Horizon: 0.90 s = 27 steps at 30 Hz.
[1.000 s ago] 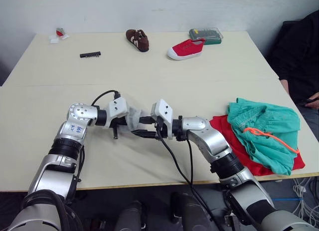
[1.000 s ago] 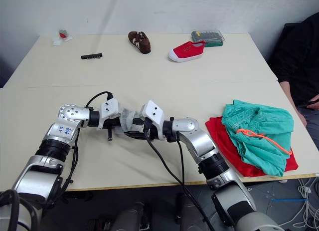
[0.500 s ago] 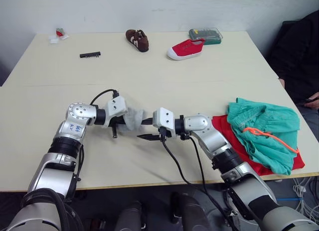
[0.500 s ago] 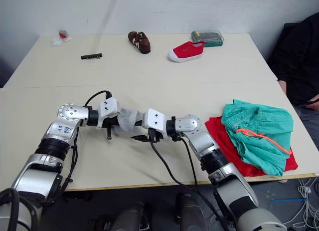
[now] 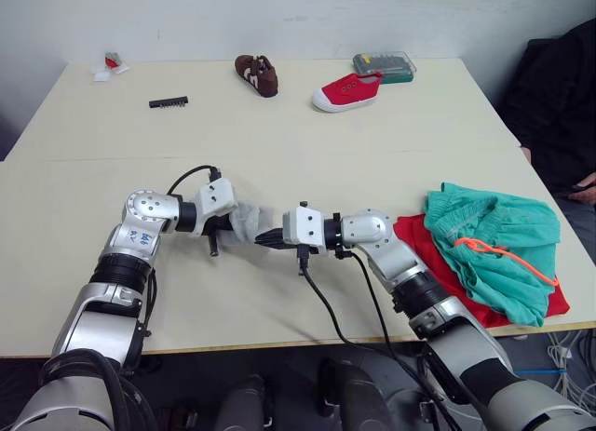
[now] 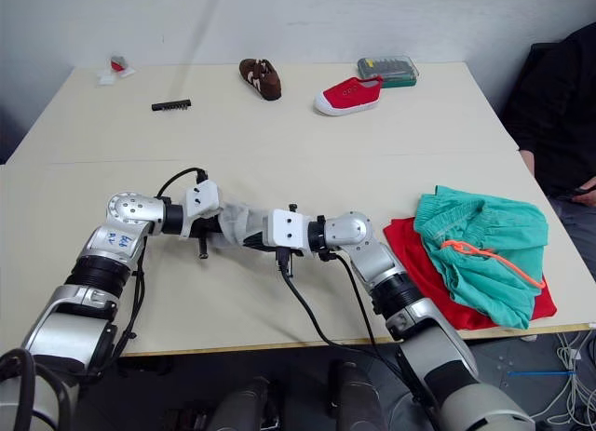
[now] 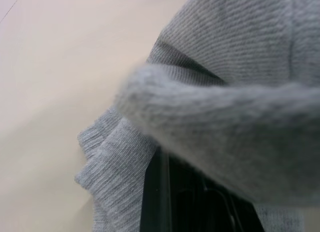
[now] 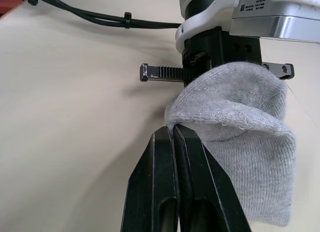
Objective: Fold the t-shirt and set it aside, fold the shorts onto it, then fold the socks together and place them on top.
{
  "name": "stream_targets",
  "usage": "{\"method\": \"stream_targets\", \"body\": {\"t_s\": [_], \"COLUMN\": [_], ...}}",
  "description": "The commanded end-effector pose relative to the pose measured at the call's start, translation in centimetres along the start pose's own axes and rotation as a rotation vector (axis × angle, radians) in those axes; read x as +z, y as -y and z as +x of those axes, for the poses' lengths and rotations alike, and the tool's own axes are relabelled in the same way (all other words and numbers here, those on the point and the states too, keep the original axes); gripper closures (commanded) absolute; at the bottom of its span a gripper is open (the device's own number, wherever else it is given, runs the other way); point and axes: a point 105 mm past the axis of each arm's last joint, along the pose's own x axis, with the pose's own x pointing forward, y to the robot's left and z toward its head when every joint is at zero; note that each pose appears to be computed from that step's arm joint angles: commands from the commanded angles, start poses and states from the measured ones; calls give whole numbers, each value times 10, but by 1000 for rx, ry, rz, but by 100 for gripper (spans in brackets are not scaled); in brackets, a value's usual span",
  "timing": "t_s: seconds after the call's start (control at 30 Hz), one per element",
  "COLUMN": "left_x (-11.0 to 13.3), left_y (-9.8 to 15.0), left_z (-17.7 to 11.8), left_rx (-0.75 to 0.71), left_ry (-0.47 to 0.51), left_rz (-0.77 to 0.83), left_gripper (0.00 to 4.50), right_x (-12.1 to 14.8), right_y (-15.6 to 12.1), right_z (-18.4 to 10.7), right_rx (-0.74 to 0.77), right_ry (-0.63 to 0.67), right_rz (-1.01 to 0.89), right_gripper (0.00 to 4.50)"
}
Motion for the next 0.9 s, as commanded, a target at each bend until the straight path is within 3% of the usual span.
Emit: {"method": "stream_targets", "body": {"t_s": [0.03,0.3,0.53,0.7,0.8,0.87,0.9], "left_x": [-7,-5,9,8,42,69,79], "left_y": [-5,-10,-14,-6,-15,-13,-11], "left_z": [-5,-16,-58,-90,-109,-104,-96], "left_rx": [32,99,195,192,205,152,127], "left_ry": [-34,6,77,35,180,279,307], "left_rz": [-18,-74,-178,-204,-260,-260,-257], "left_gripper": [450,450,450,326,230,169,169], "right_x": [10,-2,-11,-16,-17,-16,-15], "right_y": [11,13,8,10,11,11,11], "right_z": [3,24,29,32,34,37,38], "right_rx": [-44,-157,-163,-177,-177,-173,-170], "right_ry": [24,-9,-52,-69,-79,-78,-78], "right_rz": [-57,112,150,174,175,176,174], "right_gripper": [443,443,443,450,450,450,450]}}
